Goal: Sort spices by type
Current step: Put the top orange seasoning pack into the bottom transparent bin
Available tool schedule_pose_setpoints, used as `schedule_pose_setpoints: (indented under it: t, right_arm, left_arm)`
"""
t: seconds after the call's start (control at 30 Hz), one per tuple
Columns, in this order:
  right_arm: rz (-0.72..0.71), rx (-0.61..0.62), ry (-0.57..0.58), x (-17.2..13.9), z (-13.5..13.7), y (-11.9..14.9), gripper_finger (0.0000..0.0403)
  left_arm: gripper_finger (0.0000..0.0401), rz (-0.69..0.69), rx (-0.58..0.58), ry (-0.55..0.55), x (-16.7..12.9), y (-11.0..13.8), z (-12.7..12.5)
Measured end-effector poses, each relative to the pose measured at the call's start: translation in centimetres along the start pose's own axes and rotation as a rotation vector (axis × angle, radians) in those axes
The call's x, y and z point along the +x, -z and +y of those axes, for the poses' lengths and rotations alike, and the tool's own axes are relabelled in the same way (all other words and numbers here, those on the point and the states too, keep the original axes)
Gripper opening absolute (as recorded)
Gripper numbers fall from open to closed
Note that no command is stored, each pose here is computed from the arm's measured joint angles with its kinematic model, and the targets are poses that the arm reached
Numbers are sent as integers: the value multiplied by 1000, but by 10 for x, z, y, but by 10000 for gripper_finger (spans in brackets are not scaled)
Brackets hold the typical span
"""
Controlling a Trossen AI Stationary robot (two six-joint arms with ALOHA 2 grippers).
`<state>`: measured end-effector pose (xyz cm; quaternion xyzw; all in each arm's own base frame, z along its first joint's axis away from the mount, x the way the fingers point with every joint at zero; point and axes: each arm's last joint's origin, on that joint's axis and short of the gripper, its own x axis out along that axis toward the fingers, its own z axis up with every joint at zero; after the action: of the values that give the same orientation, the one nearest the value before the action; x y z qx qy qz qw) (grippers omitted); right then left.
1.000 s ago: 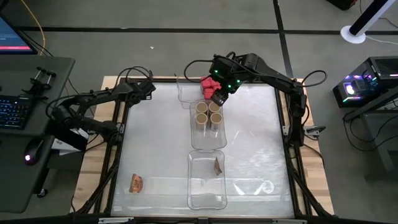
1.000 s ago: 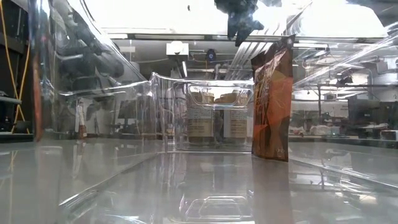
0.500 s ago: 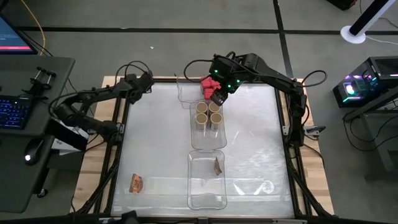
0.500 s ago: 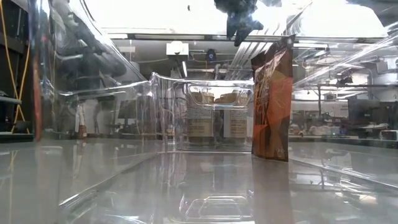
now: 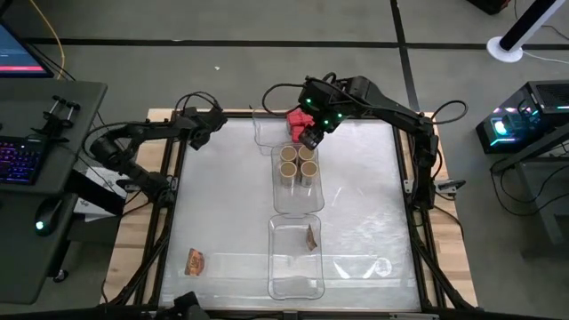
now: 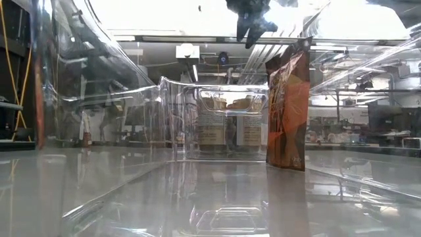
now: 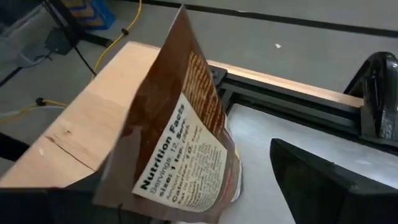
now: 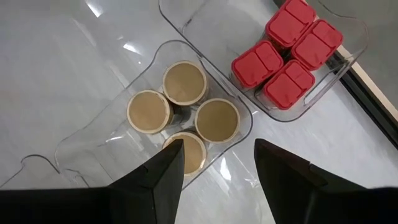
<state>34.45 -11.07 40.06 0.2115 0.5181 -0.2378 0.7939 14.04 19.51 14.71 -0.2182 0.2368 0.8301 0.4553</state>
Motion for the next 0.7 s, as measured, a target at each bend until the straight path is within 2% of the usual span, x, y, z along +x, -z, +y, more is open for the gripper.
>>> schedule_pose_setpoints:
  t: [0.1,0.2,0.27,0.4,0.43,0.6,0.7]
  right_arm:
    - [0,29,0,0,0,0,191]
    - [-2,41,5,0,0,0,191]
    - [-2,41,5,0,0,0,191]
    - [-2,41,6,0,0,0,191]
    - [-3,40,7,0,0,0,191]
    - [-7,12,18,0,-1,0,191]
    - [-8,-11,22,0,-1,0,191]
  left_arm:
    - [257,3,-31,-7,6,4,-5]
    - [208,0,-31,-22,9,6,-6]
    - [161,1,-30,-22,9,7,-6]
    - [37,41,-43,15,6,5,-5]
    - [21,52,-52,31,5,4,-5]
    - [13,108,-38,147,-7,-4,-3]
    - [6,87,3,248,-24,-14,1]
